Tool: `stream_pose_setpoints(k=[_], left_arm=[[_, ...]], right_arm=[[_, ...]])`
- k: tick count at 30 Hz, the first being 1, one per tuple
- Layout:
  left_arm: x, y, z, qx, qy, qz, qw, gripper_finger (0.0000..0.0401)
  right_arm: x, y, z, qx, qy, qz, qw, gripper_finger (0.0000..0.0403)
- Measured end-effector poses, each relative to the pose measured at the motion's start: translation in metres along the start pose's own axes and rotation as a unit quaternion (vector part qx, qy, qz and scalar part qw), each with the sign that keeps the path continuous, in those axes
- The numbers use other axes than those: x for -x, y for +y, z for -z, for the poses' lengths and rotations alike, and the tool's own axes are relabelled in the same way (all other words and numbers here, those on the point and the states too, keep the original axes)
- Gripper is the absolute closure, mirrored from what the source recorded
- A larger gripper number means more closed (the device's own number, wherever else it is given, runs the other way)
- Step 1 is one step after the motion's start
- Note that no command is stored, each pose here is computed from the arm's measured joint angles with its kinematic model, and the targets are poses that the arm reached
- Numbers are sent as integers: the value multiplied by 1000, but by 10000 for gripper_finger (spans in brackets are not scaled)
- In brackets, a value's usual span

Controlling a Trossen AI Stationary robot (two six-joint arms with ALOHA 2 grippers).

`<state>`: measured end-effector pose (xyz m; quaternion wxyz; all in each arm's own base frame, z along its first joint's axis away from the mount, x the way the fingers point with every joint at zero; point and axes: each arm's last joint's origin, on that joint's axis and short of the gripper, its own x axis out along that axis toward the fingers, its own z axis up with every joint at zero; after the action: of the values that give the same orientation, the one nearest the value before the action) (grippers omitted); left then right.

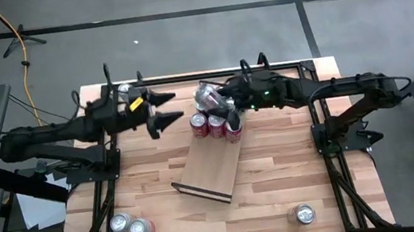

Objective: Place canned beverage on shelf
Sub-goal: Put the bottom left red and silver soda can on the shelf

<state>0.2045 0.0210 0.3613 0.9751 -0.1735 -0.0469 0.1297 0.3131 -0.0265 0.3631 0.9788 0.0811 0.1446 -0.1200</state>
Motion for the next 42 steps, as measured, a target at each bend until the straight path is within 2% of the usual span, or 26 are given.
stream_pose_setpoints(k=[2,4,9,13,17,22,26,32,35,38,41,42], left_arm=[[1,0,11,10,-13,19,1000,57],[1,0,19,13,-18,27,999,57],[-11,-6,20,-1,-50,68,996,57],[-21,-10,21,-15,-70,111,991,57],[-27,-11,26,-15,-70,123,990,57],[-37,-13,27,3,-105,139,985,56],[-52,-17,27,13,-95,141,985,56],[-78,-27,23,-4,-79,163,983,57],[-82,-28,23,-7,-56,156,986,72],[-82,-27,24,-9,-47,148,988,111],[-80,-26,23,-18,-41,138,989,168],[-79,-26,24,-22,-36,134,990,171]], right_arm=[[-1,0,-1,-39,-70,-59,995,117],[-2,3,1,-59,-110,-97,987,117],[-13,15,4,-69,-136,-157,976,117],[-16,21,2,-68,-137,-168,974,117],[-14,22,-3,-69,-154,-173,970,117],[-14,26,-3,-67,-158,-196,966,117],[-13,32,-2,-58,-158,-208,964,117],[-13,35,-1,-51,-155,-209,964,117],[-13,35,0,-38,-152,-206,966,117],[-12,34,1,-36,-142,-198,969,116],[-8,31,2,-38,-119,-196,973,92],[-6,31,2,-35,-111,-194,974,81]])
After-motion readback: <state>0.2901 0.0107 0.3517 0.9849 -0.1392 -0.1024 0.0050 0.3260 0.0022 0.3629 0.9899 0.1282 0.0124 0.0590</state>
